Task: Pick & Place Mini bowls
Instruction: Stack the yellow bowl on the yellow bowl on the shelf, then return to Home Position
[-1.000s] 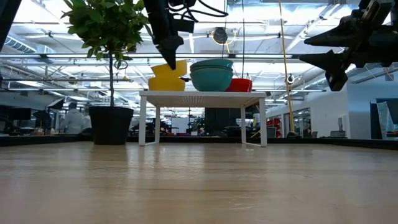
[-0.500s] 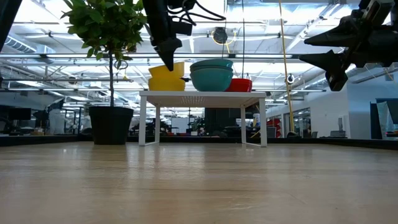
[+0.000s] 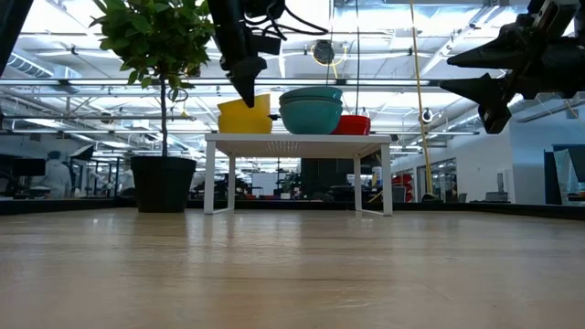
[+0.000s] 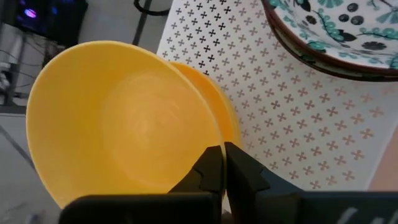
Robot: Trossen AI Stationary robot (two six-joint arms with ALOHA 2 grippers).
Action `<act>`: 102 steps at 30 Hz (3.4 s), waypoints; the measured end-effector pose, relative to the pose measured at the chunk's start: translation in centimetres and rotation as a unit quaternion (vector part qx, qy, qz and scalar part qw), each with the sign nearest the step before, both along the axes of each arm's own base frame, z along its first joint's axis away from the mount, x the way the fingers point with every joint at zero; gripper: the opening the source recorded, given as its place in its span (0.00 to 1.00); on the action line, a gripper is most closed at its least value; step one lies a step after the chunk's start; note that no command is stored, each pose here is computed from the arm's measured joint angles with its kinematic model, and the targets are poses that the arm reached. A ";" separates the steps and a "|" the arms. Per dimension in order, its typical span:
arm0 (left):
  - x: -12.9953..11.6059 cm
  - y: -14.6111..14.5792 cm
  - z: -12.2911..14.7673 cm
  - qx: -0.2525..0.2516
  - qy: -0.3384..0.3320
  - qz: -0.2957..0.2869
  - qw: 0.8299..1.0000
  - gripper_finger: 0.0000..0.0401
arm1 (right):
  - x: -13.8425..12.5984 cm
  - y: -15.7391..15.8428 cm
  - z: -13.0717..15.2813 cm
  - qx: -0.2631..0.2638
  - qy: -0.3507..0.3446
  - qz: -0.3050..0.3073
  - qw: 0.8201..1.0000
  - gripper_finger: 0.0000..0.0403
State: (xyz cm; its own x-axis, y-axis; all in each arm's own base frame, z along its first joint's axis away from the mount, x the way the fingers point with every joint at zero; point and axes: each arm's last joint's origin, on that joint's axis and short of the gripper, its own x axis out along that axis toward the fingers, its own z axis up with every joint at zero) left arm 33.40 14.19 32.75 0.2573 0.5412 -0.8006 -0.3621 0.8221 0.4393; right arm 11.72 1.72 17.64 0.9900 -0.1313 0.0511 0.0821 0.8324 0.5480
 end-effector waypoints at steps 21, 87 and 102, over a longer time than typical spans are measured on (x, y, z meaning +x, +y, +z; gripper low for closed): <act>-0.2 0.4 0.0 -0.010 -0.011 0.015 1.000 0.09 | 0.0 0.0 0.0 0.000 0.000 0.000 1.000 0.38; -19.6 -17.6 5.2 -0.166 -0.397 -0.025 0.903 0.51 | 0.0 0.0 -0.2 -0.005 0.011 -0.001 1.000 0.38; -23.5 -17.1 -2.7 -0.215 -0.573 -0.094 0.785 0.51 | 0.0 0.0 -1.0 0.000 0.048 -0.002 0.999 0.38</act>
State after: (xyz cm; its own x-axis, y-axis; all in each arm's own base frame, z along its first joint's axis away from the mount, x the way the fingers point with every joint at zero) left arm 9.87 -2.86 30.08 0.9851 0.1504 -0.0838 -0.1718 0.8914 -0.4194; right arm 11.73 1.71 16.68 0.9899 -0.1352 -0.0432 0.1371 0.8317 0.5380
